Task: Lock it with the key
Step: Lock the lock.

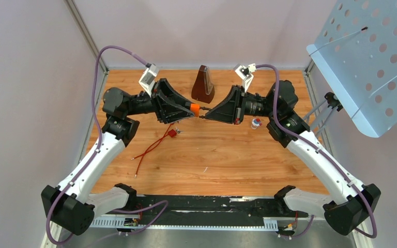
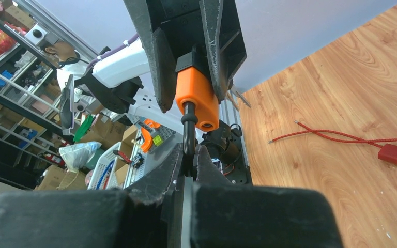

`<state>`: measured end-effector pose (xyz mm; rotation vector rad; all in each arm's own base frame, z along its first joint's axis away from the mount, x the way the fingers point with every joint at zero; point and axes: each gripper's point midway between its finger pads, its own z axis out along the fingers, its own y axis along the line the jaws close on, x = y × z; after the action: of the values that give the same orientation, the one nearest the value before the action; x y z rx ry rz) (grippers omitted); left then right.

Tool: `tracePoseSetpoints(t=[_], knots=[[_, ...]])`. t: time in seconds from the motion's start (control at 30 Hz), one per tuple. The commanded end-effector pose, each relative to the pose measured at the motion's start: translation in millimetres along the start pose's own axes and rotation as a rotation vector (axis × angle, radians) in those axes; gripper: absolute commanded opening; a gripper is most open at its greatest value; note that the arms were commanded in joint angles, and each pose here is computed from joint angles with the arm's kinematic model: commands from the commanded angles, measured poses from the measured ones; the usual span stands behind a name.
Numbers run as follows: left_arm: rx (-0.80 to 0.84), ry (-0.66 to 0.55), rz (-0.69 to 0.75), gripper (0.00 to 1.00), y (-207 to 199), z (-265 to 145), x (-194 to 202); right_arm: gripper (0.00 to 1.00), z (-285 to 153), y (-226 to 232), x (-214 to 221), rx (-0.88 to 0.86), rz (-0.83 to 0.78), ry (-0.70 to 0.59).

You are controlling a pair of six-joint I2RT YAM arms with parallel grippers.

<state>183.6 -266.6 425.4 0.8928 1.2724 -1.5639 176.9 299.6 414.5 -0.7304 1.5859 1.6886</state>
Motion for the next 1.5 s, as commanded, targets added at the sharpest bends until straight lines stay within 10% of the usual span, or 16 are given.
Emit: tracePoseSetpoints(t=[0.0, 0.2, 0.43, 0.7, 1.0, 1.47], knots=[[0.032, 0.008, 0.025, 0.50, -10.8, -0.5, -5.1, 0.00, 1.4, 18.7, -20.6, -0.040, -0.065, -0.060], [0.043, 0.031, 0.016, 0.43, -11.1, -0.3, -2.8, 0.00, 1.3, 20.1, -20.3, -0.045, -0.056, -0.059], [0.038, 0.036, 0.023, 0.00, -7.0, 0.4, -1.4, 0.01, 1.8, 12.1, -17.7, -0.013, -0.030, -0.056], [-0.125, 0.026, 0.035, 0.00, 16.9, -2.2, -4.2, 0.66, -18.4, -31.7, -16.4, 0.216, -0.043, -0.154], [-0.198, 0.068, -0.072, 0.00, 8.9, -7.1, -8.8, 0.64, -25.9, -31.1, -12.3, 0.248, -0.076, -0.131], [-0.175, 0.070, -0.169, 0.00, 12.1, -3.6, -2.7, 0.24, -12.0, -37.7, -10.6, 0.194, -0.042, -0.104]])
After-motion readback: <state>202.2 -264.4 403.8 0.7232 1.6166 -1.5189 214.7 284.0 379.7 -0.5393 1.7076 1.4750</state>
